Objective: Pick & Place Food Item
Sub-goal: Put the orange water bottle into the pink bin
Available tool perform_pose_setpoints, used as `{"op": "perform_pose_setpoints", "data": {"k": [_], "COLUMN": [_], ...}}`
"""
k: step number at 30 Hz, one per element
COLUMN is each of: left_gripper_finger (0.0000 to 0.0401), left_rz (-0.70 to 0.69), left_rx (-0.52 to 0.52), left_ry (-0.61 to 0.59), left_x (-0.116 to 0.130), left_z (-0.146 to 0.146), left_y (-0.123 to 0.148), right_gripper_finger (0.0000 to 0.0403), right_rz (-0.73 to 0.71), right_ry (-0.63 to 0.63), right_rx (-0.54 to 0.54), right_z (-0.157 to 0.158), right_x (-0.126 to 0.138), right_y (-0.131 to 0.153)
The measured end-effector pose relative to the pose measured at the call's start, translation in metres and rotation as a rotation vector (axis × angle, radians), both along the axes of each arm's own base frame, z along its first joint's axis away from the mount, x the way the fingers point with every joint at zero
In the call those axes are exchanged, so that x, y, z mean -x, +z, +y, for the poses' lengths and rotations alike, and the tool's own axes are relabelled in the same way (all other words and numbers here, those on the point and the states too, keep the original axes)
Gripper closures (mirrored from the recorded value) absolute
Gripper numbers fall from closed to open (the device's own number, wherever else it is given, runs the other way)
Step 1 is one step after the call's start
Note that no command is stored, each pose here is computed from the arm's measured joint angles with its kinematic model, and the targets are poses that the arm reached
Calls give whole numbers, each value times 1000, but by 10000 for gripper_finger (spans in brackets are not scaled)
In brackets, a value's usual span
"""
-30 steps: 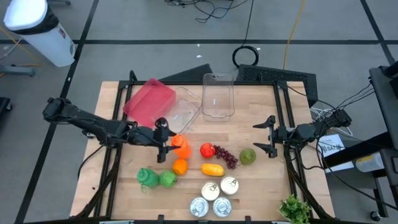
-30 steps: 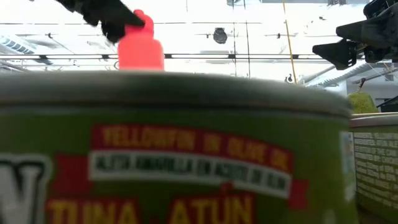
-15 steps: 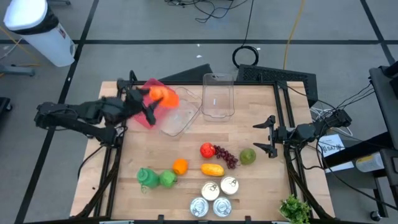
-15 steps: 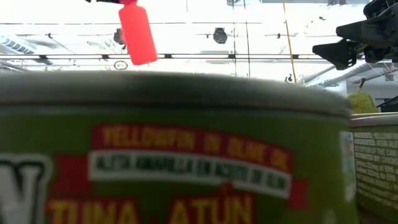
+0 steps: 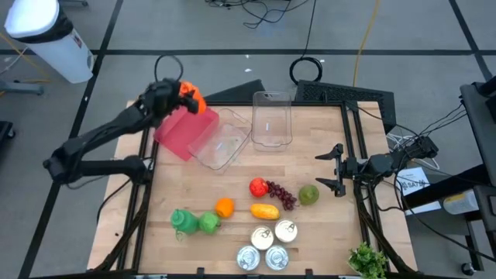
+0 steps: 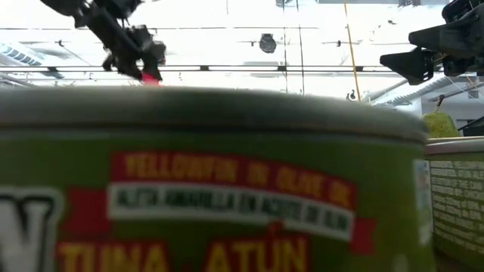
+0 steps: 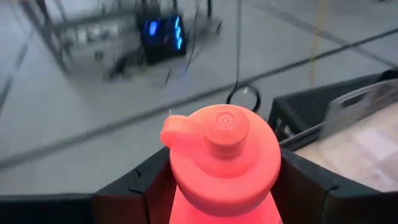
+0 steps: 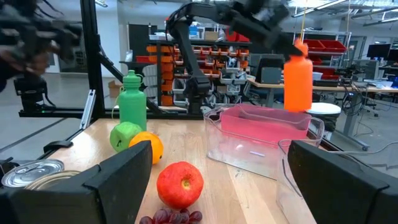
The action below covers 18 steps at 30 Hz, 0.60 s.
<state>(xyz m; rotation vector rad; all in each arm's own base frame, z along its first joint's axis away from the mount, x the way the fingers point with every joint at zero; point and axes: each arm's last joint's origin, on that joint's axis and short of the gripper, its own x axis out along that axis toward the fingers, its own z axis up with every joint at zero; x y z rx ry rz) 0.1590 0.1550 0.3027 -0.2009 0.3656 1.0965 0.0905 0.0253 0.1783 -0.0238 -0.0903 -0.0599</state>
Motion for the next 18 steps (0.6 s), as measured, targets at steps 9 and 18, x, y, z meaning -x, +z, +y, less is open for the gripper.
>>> {"op": "perform_pose_setpoints", "data": {"k": [9,18], "left_gripper_finger": [178,164], "left_rz": [89,103], "left_rx": [175,196], "left_ry": [109,106], "left_x": [-13,-24], "left_z": [43,50], "left_y": [-49,-63], "right_gripper_finger": [46,46], "right_rz": [0,0], "right_ry": [0,0], "right_rx": [0,0], "right_z": [0,0], "right_x": [0,0], "right_y": [0,0]}}
